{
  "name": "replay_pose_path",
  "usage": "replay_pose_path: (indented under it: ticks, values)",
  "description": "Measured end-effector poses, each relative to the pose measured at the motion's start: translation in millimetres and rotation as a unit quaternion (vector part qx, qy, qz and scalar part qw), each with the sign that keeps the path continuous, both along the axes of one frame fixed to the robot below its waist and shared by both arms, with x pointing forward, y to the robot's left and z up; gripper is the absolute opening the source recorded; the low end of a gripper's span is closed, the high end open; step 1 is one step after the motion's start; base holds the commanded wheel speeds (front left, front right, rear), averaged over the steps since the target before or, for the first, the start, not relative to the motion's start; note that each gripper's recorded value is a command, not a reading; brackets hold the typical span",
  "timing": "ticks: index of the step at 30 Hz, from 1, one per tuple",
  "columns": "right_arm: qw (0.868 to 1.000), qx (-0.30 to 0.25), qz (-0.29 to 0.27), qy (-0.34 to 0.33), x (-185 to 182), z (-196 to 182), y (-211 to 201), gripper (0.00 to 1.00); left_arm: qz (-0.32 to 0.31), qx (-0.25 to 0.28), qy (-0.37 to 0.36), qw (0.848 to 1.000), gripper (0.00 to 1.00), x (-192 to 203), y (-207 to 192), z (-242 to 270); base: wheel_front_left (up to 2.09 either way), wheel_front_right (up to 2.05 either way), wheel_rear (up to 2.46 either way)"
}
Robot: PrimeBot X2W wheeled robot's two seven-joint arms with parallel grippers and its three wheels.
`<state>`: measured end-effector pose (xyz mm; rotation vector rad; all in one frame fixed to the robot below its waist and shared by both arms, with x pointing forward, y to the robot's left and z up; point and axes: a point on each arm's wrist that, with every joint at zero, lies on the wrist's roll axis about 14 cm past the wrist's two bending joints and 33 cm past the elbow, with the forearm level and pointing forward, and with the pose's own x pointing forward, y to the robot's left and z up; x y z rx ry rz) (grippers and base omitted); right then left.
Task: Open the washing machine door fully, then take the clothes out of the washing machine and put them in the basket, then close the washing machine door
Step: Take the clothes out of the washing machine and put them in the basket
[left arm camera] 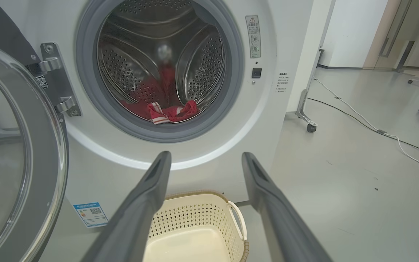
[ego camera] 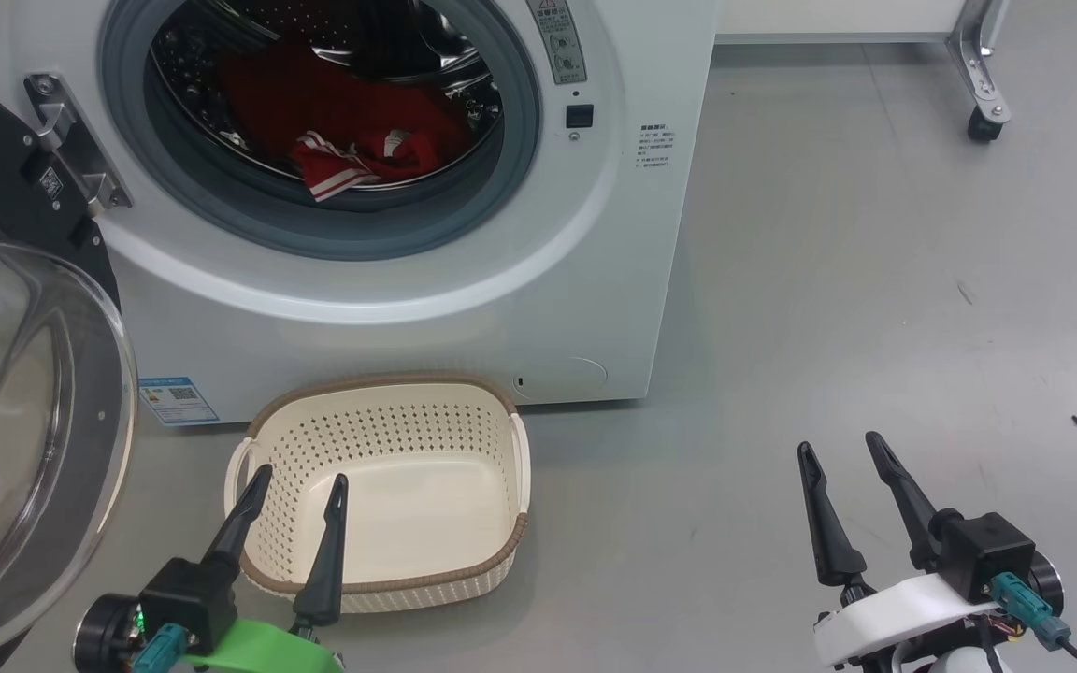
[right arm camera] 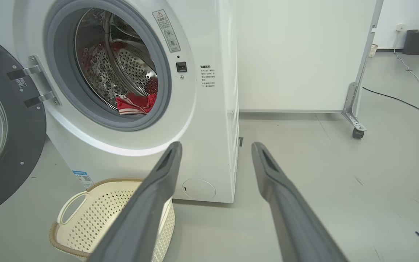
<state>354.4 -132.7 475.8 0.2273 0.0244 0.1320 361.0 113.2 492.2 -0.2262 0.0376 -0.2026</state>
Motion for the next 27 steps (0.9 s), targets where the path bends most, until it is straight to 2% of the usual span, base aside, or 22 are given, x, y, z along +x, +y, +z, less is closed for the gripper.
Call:
replay_pose_path:
  ticks: [13,27]
  values:
    - [1.000,0.000,0.002,0.002,1.1,-1.1,1.0,1.00,0.002,0.010,-0.008,1.000,1.00,0.4,1.7,2.7,0.67,-0.67,0.00]
    - [1.000,0.000,0.004,0.003,2.0,-1.9,2.1,1.00,0.009,0.011,-0.006,1.000,1.00,0.4,4.8,1.9,0.14,-0.14,0.00]
